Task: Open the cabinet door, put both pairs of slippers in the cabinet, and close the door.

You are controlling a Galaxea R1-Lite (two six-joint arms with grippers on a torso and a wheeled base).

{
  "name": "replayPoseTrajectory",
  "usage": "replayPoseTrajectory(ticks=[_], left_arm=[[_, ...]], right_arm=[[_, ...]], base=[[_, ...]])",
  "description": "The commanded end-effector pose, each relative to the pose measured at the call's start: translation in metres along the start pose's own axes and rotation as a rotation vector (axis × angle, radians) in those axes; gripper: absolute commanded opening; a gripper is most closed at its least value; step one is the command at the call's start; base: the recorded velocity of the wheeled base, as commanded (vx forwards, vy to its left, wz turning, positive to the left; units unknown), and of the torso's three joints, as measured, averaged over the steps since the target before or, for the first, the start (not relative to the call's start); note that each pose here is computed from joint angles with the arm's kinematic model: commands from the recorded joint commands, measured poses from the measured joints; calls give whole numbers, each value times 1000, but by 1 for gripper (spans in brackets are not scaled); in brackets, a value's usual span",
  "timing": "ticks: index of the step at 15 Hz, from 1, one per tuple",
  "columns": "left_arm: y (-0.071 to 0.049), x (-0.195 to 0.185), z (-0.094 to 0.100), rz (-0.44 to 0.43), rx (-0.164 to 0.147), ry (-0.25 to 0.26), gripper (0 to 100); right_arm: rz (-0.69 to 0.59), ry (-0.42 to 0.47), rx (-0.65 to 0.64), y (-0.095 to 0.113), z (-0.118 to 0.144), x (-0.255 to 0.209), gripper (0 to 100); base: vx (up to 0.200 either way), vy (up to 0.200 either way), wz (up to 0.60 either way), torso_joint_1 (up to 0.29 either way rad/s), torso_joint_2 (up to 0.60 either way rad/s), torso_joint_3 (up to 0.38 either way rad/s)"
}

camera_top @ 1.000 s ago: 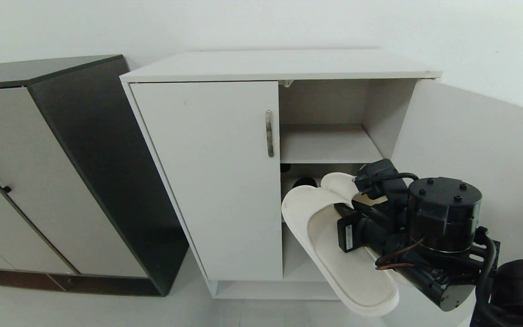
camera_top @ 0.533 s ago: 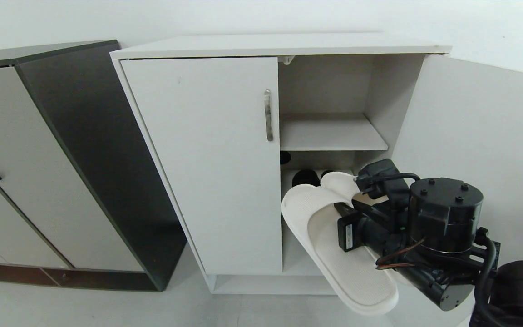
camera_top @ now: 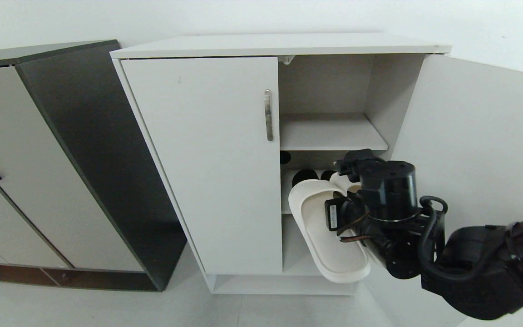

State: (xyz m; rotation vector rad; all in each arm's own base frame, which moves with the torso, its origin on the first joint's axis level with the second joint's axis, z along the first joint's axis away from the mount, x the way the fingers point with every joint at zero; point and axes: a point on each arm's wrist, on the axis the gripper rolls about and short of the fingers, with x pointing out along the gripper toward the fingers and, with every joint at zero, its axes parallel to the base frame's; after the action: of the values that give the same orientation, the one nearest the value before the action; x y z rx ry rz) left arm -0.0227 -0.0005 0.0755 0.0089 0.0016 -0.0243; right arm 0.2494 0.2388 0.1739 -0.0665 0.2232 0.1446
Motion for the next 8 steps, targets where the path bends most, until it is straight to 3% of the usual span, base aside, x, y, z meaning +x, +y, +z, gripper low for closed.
replayPoseTrajectory(ticks=[1,4,8], left_arm=[[0,0,0,0,0,0,0],[0,0,0,0,0,0,0],[0,0,0,0,0,0,0]], right_arm=[[-97,-6,126,10,52,-10,0],[-142,-42,133,15,74,-17,0],[-166,-56,96,14,67,-4,0]], base=[[0,0,0,0,0,0],[0,0,0,0,0,0],[0,0,0,0,0,0]])
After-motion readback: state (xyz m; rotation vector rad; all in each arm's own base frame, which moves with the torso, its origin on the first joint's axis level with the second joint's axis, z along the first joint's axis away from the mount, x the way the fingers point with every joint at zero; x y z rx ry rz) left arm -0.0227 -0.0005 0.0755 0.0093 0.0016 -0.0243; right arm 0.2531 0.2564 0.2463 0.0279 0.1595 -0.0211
